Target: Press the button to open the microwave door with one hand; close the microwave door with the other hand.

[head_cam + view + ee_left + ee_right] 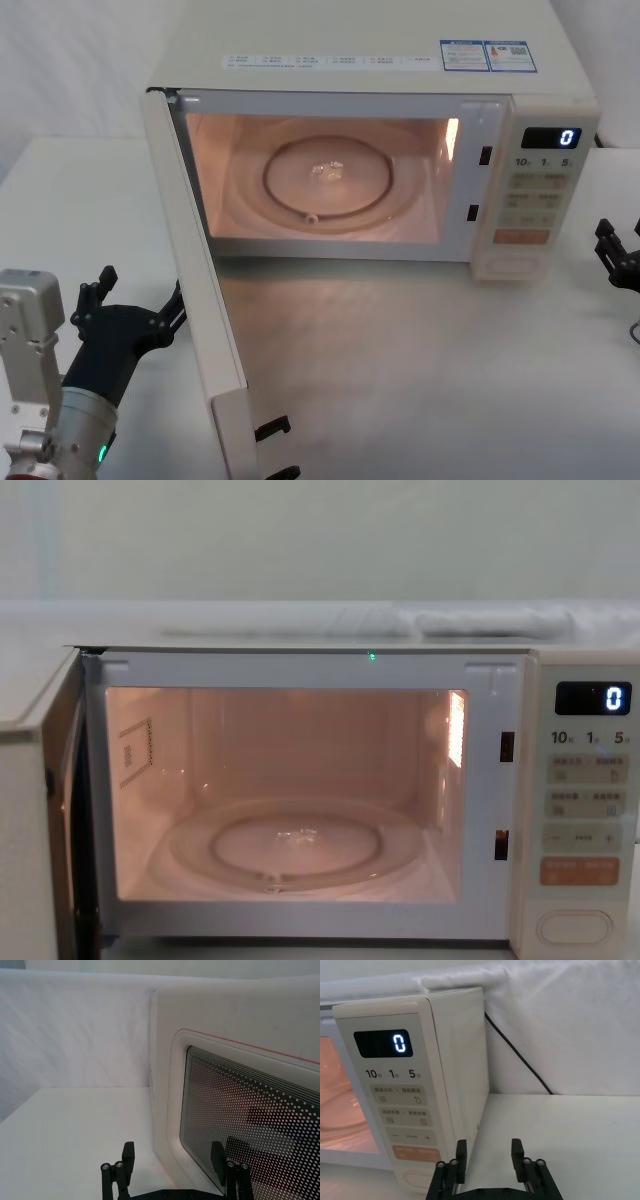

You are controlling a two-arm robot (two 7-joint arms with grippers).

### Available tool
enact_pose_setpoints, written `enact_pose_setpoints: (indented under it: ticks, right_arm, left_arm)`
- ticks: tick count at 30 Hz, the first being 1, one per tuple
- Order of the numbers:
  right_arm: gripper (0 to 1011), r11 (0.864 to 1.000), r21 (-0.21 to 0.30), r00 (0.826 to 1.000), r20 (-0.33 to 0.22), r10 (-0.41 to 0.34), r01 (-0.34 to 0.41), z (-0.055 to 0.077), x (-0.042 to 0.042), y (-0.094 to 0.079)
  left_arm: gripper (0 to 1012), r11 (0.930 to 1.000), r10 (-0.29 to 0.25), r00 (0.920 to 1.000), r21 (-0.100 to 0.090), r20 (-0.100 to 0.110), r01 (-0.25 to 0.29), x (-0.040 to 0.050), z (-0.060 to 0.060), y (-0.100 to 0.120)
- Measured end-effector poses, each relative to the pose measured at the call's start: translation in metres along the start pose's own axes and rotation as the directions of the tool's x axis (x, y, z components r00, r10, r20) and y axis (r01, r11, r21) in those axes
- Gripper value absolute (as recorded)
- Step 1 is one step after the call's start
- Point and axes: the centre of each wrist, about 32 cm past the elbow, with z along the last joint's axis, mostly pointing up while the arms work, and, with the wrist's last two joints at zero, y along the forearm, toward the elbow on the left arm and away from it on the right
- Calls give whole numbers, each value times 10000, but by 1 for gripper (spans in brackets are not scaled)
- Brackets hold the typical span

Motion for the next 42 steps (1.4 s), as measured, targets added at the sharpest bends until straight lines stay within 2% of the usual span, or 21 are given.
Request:
enact_pose_setpoints:
  ticks: [1, 3, 4, 7, 8, 16, 42]
  right_arm:
    - [588, 10000, 0, 10000, 1, -1, 1, 0, 0, 0]
    - [627, 10000, 2, 10000, 3, -4, 4, 0, -1, 0]
    - [685, 10000, 5, 10000, 4, -5, 5, 0, -1, 0]
    - [742, 10000, 11, 10000, 5, -6, 6, 0, -2, -1]
    - [807, 10000, 11, 10000, 5, -8, 8, 0, -2, 0]
    - [1001, 10000, 10, 10000, 9, -17, 17, 0, -3, 0]
    - [1002, 10000, 8, 10000, 15, -21, 21, 0, -3, 0]
  left_arm:
    - [1001, 10000, 0, 10000, 0, -1, 0, 0, 0, 0]
    - [1001, 10000, 0, 10000, 0, -1, 0, 0, 0, 0]
    - [1001, 10000, 0, 10000, 0, 0, 0, 0, 0, 0]
    - [1001, 10000, 0, 10000, 1, 0, 0, 0, 0, 0]
    - [1001, 10000, 0, 10000, 0, 0, 0, 0, 0, 0]
    - [1001, 10000, 0, 10000, 0, 0, 0, 0, 0, 0]
    - [1001, 10000, 0, 10000, 0, 0, 0, 0, 0, 0]
